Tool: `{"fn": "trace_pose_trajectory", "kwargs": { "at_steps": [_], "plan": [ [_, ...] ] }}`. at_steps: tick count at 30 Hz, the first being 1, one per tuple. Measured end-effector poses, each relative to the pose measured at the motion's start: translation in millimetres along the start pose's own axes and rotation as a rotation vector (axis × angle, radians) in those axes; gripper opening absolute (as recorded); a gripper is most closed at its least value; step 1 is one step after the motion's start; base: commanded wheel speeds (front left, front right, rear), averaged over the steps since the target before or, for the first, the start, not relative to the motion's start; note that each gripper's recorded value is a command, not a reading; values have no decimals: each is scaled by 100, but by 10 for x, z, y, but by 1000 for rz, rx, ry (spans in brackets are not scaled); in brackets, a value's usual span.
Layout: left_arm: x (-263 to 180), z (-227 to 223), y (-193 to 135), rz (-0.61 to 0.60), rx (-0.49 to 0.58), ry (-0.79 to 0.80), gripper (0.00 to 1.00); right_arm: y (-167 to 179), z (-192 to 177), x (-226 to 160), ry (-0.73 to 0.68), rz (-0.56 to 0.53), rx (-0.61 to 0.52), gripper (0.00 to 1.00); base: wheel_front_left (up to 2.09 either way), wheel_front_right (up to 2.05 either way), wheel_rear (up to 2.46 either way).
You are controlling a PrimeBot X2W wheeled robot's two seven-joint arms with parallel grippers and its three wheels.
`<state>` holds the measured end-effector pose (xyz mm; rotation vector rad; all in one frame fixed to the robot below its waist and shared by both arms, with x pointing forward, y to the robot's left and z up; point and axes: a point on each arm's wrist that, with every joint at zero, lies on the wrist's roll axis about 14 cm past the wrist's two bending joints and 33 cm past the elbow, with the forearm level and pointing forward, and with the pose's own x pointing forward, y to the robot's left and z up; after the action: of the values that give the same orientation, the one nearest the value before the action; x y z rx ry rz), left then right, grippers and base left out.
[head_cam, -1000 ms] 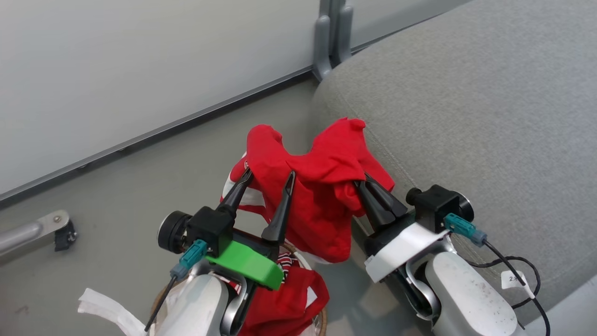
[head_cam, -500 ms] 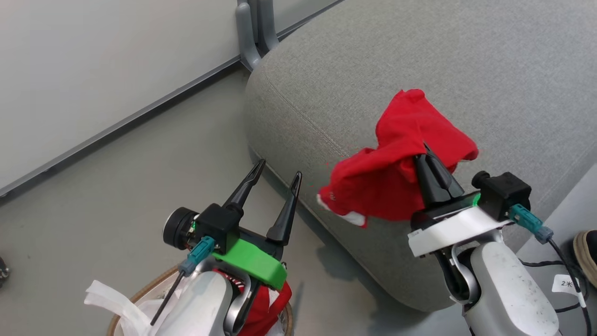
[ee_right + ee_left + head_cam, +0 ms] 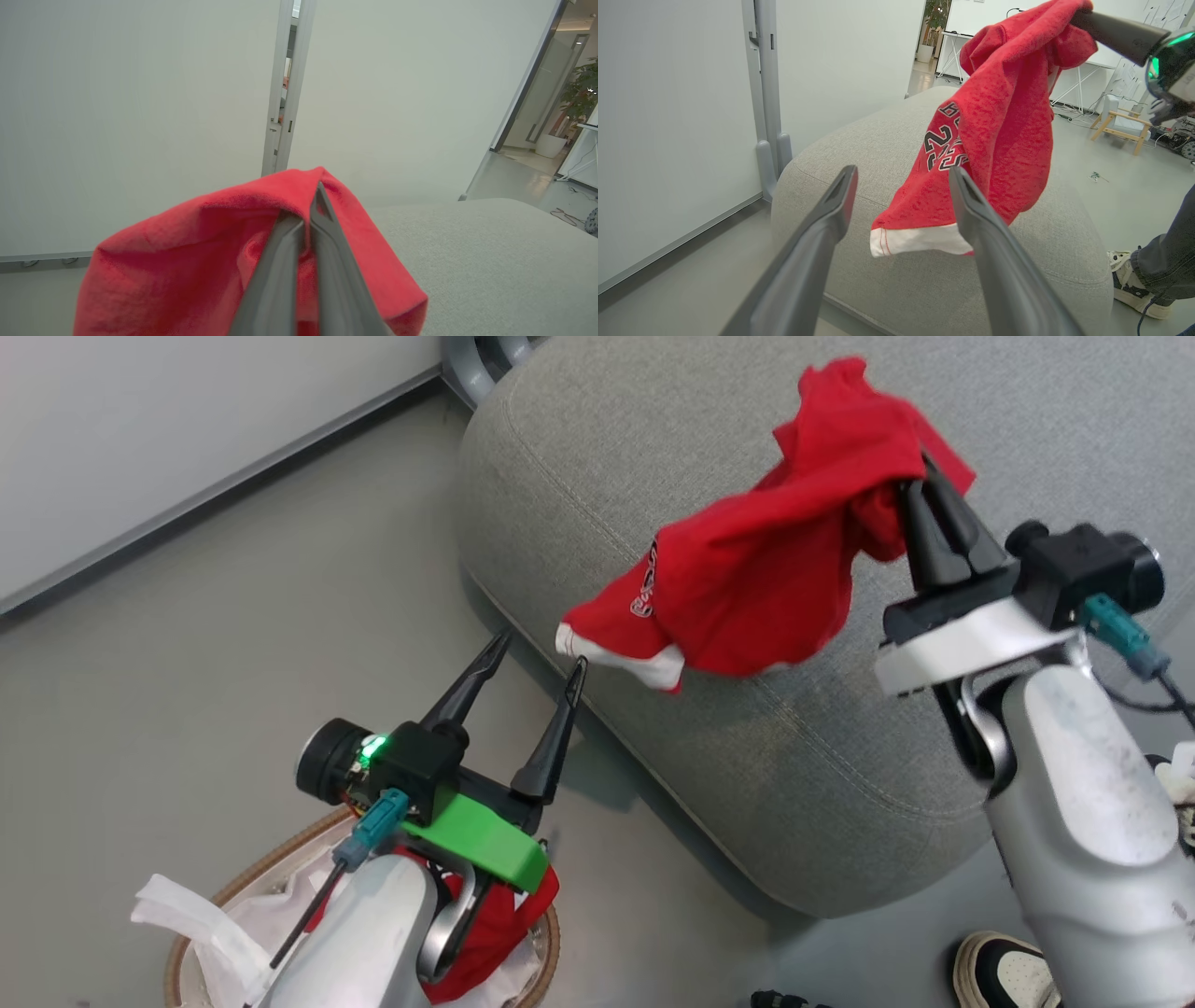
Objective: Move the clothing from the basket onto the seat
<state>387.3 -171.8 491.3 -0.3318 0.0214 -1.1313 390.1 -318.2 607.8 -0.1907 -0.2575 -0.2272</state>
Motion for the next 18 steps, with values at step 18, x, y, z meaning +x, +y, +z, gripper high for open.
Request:
{"fn": "trace_pose_trajectory", "kwargs": {
  "at_steps": [18],
  "plan": [
    [-250,-437,883,136,-37,36,100,-647,-378,1333,89,-57,-342,0,0,0,0]
  ]
}}
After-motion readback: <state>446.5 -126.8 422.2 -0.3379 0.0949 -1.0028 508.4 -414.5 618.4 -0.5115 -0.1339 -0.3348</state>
